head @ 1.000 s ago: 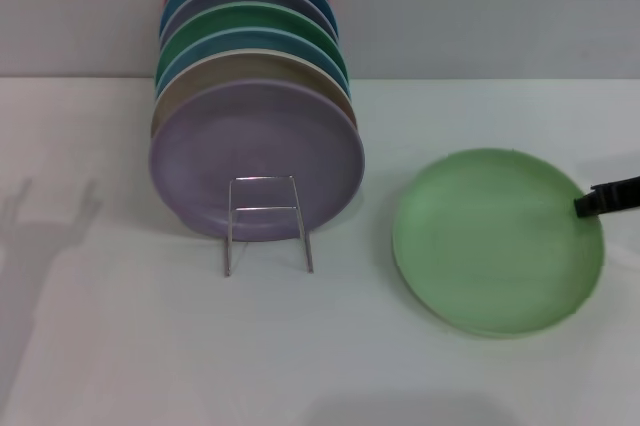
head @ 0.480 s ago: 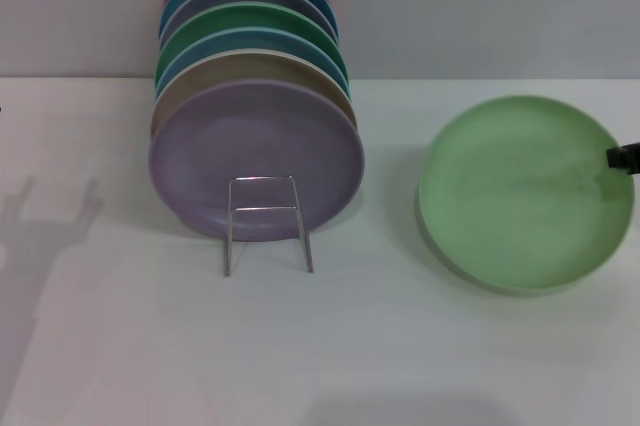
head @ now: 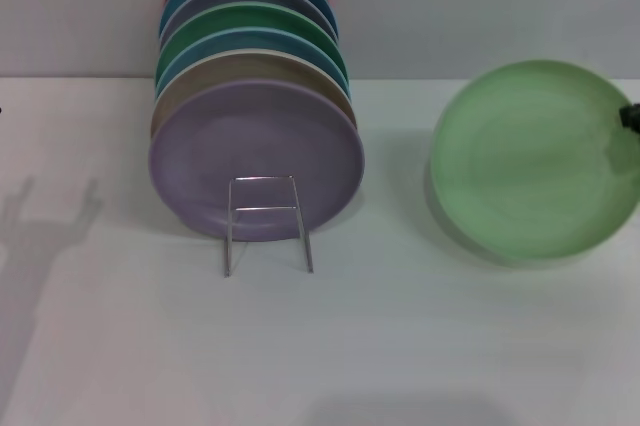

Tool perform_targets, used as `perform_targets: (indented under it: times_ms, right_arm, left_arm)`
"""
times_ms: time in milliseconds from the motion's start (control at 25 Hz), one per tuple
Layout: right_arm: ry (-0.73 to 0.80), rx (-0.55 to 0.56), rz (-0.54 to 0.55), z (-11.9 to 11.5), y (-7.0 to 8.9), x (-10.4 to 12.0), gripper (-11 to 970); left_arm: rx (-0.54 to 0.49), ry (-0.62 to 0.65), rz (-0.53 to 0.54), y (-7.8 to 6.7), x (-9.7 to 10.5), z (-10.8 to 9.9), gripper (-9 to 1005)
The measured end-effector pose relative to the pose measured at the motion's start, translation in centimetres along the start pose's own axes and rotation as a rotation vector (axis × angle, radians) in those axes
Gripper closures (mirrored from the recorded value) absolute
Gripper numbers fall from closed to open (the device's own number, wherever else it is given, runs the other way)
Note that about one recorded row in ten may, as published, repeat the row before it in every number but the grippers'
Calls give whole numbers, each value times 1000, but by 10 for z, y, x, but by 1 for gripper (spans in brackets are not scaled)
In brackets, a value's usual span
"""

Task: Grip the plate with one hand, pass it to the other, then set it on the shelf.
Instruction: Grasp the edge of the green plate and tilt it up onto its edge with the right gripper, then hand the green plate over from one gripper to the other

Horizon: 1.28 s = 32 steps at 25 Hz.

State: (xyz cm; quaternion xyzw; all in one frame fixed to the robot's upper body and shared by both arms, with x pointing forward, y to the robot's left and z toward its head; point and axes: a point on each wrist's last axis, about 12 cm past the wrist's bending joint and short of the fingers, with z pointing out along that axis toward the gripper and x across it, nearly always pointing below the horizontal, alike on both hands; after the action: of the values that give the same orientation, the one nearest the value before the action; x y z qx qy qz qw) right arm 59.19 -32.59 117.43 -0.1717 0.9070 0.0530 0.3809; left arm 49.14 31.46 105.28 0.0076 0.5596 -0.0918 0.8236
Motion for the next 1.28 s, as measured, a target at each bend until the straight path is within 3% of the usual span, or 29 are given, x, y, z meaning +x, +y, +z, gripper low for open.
perform_targets:
  times_ms: [440, 840, 1280]
  right_arm:
    - [-74, 162, -239, 0, 15, -19, 939]
    - [-201, 245, -341, 5, 29, -22, 939]
    - [-324, 303, -380, 4, 38, -24, 939]
  left_arm:
    - [8, 1, 1, -1, 0, 3, 159]
    - [7, 12, 0, -1, 2, 3, 160]
    - [5, 20, 3, 0, 3, 4, 160]
